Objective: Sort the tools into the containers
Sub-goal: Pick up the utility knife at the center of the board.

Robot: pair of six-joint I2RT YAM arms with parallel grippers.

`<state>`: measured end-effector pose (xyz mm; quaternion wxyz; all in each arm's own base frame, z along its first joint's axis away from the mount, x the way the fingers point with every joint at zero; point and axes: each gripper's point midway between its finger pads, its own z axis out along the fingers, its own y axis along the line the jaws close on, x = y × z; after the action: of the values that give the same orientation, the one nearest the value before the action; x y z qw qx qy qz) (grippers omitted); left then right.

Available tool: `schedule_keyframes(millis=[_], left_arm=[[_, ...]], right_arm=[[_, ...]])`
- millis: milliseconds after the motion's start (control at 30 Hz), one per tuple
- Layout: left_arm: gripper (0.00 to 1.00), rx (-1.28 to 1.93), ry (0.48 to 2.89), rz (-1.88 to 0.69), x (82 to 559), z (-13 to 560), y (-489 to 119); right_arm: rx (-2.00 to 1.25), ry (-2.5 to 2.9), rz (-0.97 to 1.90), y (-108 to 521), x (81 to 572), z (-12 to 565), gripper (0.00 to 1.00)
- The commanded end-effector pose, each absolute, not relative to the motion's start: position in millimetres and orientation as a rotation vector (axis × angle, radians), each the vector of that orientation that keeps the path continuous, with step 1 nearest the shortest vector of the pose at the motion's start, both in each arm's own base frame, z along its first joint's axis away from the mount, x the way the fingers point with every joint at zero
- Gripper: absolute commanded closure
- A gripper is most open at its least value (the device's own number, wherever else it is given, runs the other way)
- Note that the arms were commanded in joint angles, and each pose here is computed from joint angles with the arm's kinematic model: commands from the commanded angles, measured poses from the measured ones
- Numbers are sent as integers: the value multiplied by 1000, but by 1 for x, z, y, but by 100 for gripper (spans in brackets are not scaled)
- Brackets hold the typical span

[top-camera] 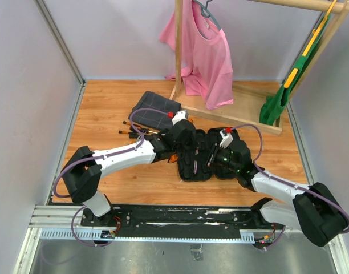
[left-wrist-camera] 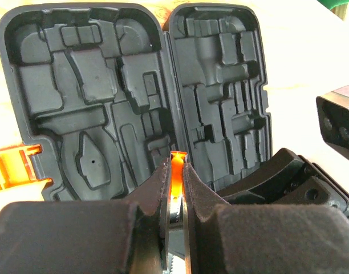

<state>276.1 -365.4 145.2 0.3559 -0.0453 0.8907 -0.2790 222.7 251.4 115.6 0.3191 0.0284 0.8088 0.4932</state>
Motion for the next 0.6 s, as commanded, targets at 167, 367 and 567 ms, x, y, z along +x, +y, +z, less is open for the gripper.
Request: schedule_keyframes(millis=[167, 367, 567], left_arm=[[82, -136, 2217, -762, 277, 170, -357], [60, -103, 2182, -726, 278, 177, -340], [52, -120, 2189, -656, 277, 162, -294]], right_arm=[[57, 2095, 1300, 252, 225, 126, 99], [43, 2137, 1198, 242, 227, 121, 99], [-55, 2207, 1037, 225, 223, 118, 100]])
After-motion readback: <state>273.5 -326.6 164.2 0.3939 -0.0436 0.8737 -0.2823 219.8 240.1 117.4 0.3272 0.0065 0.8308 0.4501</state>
